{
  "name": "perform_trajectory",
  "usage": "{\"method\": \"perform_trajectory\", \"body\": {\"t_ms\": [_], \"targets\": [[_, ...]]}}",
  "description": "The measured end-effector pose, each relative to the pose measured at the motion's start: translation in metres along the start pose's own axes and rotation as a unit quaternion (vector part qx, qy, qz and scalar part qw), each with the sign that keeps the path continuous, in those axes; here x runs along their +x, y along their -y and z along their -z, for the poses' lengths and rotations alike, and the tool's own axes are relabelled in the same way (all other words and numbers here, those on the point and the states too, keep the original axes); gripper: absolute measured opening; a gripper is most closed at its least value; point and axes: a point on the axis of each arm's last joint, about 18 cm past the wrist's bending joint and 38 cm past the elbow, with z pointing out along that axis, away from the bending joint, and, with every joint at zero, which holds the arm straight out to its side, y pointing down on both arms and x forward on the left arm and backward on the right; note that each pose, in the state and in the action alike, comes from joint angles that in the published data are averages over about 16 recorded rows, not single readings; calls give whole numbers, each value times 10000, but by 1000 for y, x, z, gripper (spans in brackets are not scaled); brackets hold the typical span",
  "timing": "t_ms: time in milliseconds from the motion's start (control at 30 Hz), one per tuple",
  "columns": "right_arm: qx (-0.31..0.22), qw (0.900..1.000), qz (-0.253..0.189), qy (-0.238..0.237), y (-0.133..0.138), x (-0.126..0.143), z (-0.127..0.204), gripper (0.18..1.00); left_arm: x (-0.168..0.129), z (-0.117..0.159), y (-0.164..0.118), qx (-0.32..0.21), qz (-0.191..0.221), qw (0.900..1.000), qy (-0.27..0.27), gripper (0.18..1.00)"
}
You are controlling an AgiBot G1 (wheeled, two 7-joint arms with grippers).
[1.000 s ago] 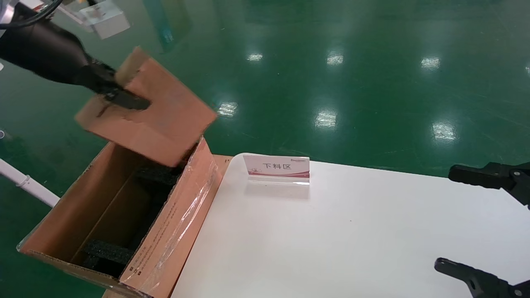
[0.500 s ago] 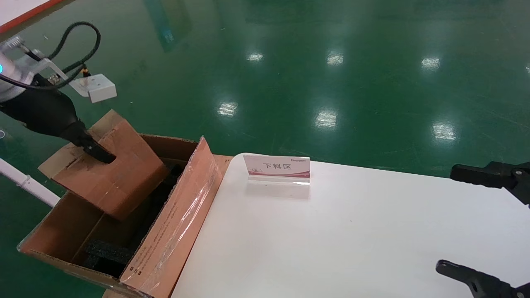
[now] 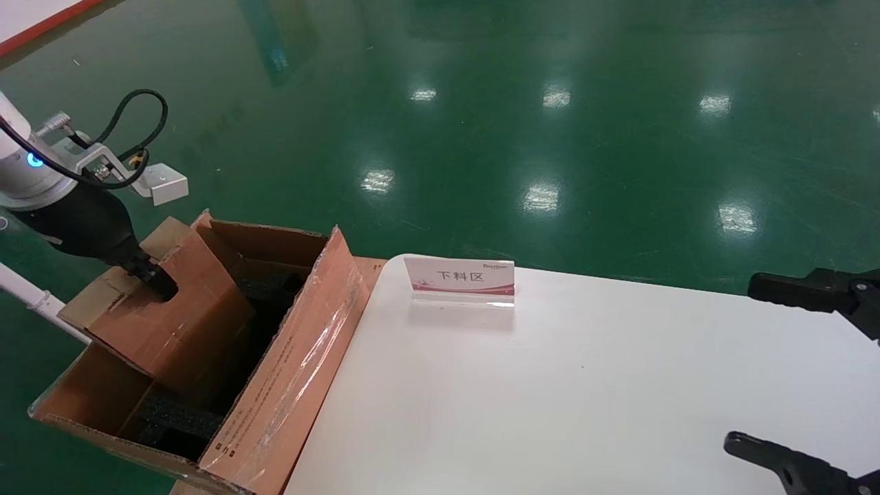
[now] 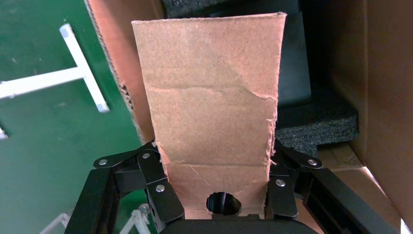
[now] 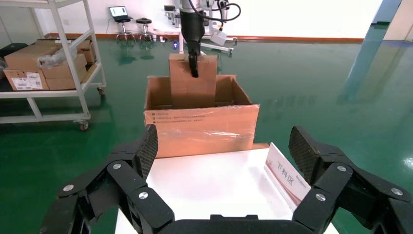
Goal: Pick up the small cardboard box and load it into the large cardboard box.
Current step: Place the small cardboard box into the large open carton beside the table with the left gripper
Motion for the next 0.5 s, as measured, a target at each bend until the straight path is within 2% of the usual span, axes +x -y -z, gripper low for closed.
{"method": "perform_trajectory", "body": {"t_ms": [500], "targets": [[0, 10000, 0, 0, 0, 0, 0, 1001, -5, -23, -3, -336, 320, 9980, 428, 285]]}}
